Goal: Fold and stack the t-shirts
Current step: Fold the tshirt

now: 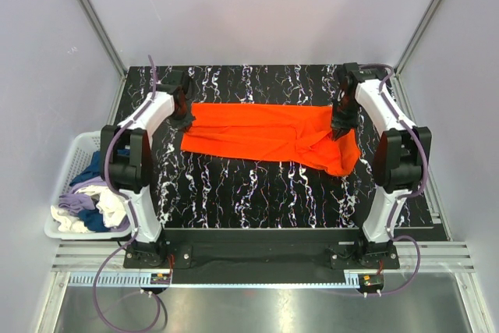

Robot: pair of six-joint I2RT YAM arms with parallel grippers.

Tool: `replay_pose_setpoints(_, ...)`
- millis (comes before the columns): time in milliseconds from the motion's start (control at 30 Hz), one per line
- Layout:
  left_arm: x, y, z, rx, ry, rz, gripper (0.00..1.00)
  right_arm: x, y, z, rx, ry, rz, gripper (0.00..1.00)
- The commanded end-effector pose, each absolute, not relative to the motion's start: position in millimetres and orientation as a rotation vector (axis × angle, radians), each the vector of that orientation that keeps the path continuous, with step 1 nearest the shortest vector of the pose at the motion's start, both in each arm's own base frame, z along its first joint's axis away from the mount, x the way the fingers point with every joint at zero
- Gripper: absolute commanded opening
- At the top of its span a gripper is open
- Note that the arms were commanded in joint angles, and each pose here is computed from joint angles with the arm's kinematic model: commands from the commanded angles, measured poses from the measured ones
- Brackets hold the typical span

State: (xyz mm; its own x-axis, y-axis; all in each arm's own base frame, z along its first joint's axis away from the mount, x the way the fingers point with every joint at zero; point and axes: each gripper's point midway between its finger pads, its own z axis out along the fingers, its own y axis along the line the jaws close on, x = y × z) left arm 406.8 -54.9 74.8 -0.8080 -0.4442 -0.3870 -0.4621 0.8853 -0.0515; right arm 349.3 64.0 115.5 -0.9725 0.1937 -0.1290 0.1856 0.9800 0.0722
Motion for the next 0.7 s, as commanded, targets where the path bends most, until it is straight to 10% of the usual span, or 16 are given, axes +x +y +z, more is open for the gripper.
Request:
replay_pose_setpoints(0,428,-52,84,-0.649,2.628,0.057,0.0,368,59,118,0.293,2.975,0.134,0.0)
replay_pose_setpoints(667,448,-59,70,-0.665,2.652,0.006,0.0,411,58,104,0.31,2.937,0.148,0.0)
